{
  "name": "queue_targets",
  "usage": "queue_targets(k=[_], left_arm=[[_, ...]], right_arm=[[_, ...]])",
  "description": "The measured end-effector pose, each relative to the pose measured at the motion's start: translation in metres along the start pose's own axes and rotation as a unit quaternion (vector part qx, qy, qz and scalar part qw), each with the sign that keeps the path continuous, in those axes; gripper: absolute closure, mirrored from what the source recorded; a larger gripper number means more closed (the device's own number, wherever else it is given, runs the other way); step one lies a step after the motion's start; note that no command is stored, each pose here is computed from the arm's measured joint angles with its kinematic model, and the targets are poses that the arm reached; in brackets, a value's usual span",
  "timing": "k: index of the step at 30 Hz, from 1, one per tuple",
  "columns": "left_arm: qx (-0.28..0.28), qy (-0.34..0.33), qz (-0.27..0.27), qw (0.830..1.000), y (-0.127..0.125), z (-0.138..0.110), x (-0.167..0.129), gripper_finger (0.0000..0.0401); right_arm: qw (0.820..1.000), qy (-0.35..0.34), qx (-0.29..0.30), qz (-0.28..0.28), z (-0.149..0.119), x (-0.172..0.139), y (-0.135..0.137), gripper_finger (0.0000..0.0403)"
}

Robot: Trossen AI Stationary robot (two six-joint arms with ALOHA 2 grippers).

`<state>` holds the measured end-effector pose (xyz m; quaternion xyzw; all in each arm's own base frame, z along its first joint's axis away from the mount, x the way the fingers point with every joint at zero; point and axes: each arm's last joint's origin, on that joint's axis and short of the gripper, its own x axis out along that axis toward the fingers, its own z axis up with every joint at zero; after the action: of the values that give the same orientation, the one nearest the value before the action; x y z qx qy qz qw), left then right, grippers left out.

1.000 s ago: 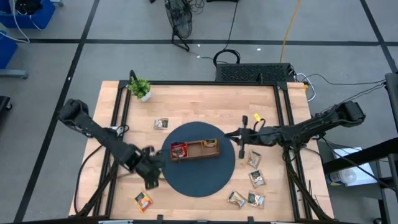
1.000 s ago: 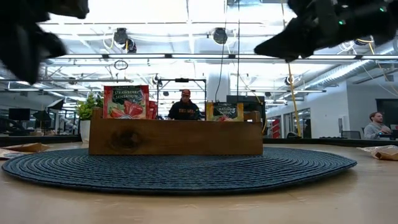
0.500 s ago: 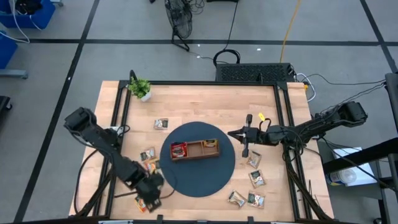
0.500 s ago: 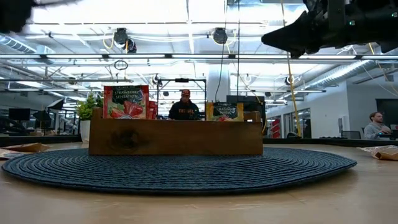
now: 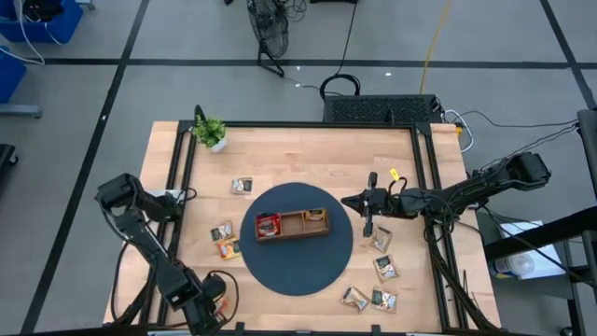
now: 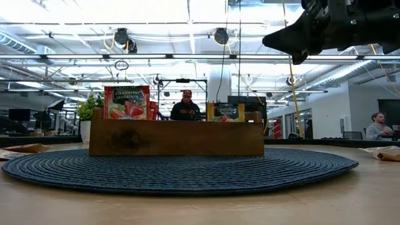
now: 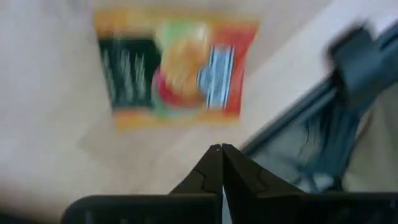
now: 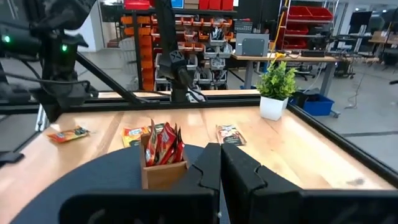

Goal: Pick & Place Tea
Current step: Put the bottom yellow tea bag into the right section of the wooden organizer

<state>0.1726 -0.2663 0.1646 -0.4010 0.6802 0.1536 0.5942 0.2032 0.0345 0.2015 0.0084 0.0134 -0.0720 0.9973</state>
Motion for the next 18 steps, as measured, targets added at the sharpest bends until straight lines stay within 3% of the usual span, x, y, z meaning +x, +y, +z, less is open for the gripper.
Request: queue_targets(k=[7,18], left_arm=[[0.026,0.005,0.048,0.999,0.004,0.004,0.024,0.0365],[0.161,-0.003,0.074,0.984,0.002,0.031,0.033,0.0396]], right_arm=[[1.000,0.007,0.029,-0.001,-0.004,0.002,0.001,0.0403],[1.000,-0.001,0.021,0.000,-0.008,0.009,0.003,0.0403]])
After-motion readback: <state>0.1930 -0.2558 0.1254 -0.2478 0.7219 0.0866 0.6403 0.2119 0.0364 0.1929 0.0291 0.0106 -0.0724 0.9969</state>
